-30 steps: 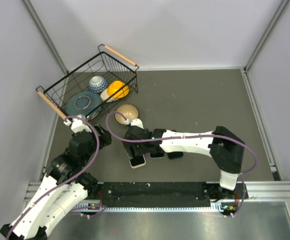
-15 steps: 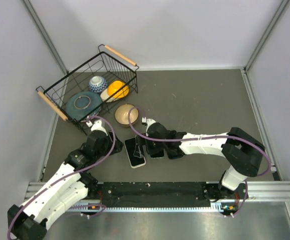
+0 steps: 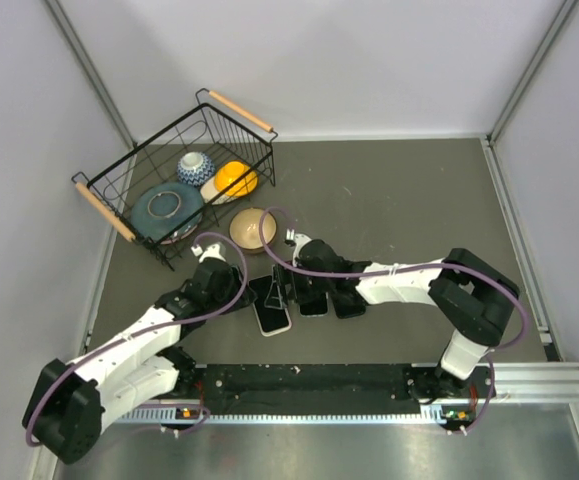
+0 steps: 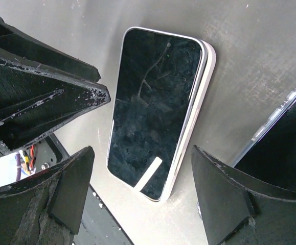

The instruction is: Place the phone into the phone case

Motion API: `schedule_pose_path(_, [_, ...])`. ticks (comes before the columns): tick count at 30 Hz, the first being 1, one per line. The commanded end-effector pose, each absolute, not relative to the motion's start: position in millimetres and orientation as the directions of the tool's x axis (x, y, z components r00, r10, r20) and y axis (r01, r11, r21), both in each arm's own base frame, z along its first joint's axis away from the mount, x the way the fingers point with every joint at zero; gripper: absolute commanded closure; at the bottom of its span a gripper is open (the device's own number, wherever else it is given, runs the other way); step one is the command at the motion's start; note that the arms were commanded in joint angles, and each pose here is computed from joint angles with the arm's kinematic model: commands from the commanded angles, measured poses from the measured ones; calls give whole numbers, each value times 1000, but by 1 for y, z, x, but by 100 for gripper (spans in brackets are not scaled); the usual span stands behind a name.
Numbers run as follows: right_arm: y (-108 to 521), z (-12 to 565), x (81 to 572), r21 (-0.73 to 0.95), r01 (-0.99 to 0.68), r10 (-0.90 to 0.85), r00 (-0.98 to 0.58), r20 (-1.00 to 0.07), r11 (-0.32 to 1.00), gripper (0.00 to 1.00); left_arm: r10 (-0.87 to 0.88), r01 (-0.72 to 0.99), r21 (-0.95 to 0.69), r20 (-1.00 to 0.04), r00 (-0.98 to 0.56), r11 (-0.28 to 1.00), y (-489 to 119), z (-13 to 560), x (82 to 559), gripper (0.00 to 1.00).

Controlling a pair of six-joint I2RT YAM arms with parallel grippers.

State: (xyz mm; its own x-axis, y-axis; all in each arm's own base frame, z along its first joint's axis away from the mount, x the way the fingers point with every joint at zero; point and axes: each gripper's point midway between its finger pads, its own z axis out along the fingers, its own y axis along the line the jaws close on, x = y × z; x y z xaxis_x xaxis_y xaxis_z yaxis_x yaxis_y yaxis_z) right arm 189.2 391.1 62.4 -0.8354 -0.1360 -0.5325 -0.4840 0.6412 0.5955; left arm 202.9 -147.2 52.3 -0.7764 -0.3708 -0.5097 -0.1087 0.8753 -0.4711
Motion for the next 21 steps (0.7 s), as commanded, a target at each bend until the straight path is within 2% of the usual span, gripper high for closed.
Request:
schedule_pose_path(1, [405,75,200,612,-510,-113,-815,-568,604,24,-386,-107,-485,-523,-760,868,-151,49,213,50])
schedule_pose_path(16, [408,53,198,623,-483,-130,-841,-525,616,22,-371,-119,-472,-487,-791,874,-153,27,208,54])
schedule_pose_path(21, [420,60,191,690,-464,-106,-862,-495,555,22,-356,-123,-467,-452,-818,876,-154,17,201,59])
